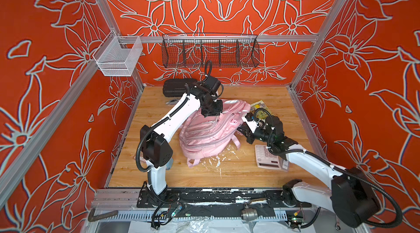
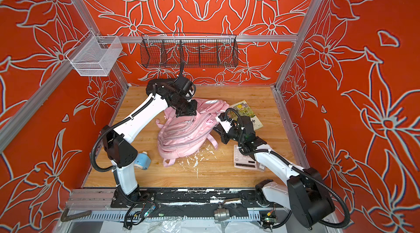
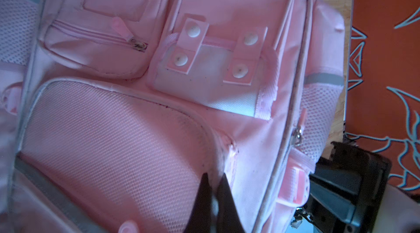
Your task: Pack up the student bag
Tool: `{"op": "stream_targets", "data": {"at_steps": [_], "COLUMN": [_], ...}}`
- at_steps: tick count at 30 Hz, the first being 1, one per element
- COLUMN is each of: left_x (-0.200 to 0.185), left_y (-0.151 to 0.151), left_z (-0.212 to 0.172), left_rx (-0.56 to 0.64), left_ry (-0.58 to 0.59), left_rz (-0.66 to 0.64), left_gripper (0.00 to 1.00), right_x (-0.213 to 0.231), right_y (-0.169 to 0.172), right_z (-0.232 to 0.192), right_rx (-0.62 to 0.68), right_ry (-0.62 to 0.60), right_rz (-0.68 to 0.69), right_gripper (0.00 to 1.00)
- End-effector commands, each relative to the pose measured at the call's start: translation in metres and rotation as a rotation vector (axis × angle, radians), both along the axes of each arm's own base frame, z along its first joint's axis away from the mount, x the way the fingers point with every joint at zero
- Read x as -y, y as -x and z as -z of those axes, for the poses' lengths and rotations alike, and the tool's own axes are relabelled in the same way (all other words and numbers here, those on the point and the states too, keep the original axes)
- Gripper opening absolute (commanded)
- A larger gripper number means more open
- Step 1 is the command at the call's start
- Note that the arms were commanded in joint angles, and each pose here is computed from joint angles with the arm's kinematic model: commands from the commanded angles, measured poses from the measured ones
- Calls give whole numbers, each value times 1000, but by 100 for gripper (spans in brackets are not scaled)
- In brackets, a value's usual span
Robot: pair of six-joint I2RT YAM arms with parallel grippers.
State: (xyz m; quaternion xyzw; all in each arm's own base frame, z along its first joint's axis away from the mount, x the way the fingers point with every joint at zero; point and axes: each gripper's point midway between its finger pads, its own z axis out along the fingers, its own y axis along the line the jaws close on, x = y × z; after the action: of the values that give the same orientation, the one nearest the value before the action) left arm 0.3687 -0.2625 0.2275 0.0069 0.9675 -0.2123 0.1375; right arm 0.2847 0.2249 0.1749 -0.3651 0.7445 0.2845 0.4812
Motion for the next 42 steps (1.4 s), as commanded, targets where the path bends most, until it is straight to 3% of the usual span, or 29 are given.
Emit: {"op": "stream_targets", "data": {"at_steps": [1, 5, 22, 28, 34, 39, 42], "left_x": [7, 1, -6, -8, 6, 29, 30], "left_y": [-19, -25, -37, -11, 18, 3, -20], "left_z": [-35, -36, -48, -36, -23, -19, -19], "left_rx": [106, 135, 170, 78, -7, -15, 34], "left_ry": [128, 111, 160, 175, 265, 371, 402], "left_rz": [-81, -123, -207, -227, -243, -252, -318], "left_gripper": [0, 0, 0, 0, 0, 0, 0], "right_x": [-10, -17, -37, -13, 12, 23, 14], "right_y": [11, 19, 36, 4, -33, -45, -35], "right_z": [-11, -11, -10, -10, -20, -25, -26], "right_rx": [-11, -83, -115, -105, -127, -145, -174], "right_ry": [57, 89, 93, 213, 258, 322, 289], "right_rz": [-50, -71, -141, 31, 95, 108, 58], "right_gripper": [0, 0, 0, 0, 0, 0, 0]}}
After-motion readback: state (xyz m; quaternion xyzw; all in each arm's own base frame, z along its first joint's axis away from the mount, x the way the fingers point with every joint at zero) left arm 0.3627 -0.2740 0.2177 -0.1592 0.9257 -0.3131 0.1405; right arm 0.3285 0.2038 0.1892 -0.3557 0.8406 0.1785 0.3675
